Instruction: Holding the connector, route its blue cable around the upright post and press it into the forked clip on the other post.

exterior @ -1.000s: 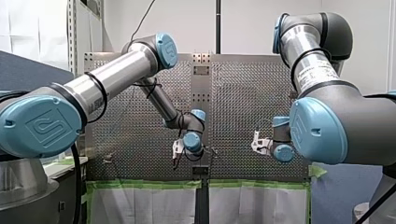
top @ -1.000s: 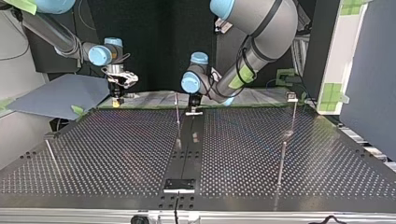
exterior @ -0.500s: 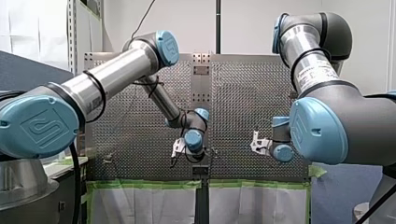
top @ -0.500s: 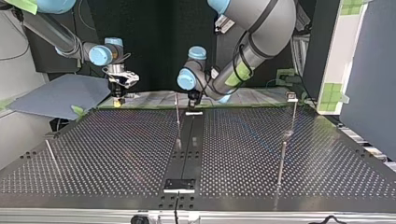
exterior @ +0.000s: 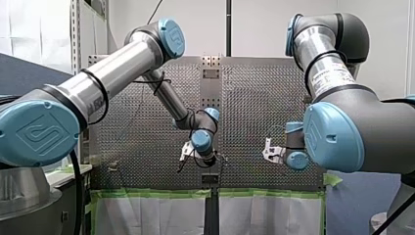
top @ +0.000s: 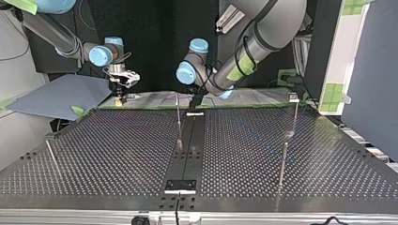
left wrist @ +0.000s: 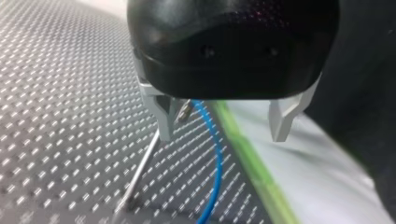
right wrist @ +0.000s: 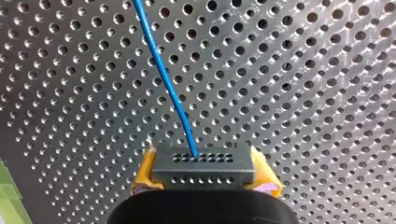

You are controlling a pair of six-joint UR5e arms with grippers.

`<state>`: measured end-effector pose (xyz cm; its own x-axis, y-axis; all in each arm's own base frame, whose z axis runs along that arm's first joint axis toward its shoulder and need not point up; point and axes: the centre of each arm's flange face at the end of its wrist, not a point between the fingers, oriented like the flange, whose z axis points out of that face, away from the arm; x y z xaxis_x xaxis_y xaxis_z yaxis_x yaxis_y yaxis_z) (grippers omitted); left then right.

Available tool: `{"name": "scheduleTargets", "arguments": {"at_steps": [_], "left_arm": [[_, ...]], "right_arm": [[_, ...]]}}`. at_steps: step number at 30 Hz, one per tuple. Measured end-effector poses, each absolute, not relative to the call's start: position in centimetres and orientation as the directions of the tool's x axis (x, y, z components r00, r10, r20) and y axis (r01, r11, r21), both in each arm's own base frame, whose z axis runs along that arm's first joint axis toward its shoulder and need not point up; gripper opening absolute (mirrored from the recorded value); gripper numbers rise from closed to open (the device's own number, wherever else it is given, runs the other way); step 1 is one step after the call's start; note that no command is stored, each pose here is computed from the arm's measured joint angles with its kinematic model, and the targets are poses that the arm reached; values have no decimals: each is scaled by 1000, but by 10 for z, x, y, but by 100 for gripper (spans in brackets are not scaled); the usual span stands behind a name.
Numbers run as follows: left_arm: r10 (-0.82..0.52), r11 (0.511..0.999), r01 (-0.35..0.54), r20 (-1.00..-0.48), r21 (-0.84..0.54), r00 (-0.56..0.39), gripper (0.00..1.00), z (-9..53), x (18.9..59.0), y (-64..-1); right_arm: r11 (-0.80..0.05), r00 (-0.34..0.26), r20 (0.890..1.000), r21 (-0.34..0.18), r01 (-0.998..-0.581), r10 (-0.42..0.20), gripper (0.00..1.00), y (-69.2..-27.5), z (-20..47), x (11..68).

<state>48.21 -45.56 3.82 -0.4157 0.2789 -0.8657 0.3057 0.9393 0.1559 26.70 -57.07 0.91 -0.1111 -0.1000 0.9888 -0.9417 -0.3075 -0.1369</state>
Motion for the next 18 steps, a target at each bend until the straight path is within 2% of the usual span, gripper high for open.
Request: {"name": "scheduleTargets", "arguments": {"at_steps": [7, 18], "left_arm": [[312, 923, 348, -852, 166, -421, 100, 36, 461, -470], [286, 925, 347, -884, 154, -370, 100, 32, 441, -490]], "right_arm": [[-309, -110, 988, -138, -941, -105, 0, -570, 9, 267], [-317, -109, 988, -139, -938, -109, 0, -570, 8, 268]]}}
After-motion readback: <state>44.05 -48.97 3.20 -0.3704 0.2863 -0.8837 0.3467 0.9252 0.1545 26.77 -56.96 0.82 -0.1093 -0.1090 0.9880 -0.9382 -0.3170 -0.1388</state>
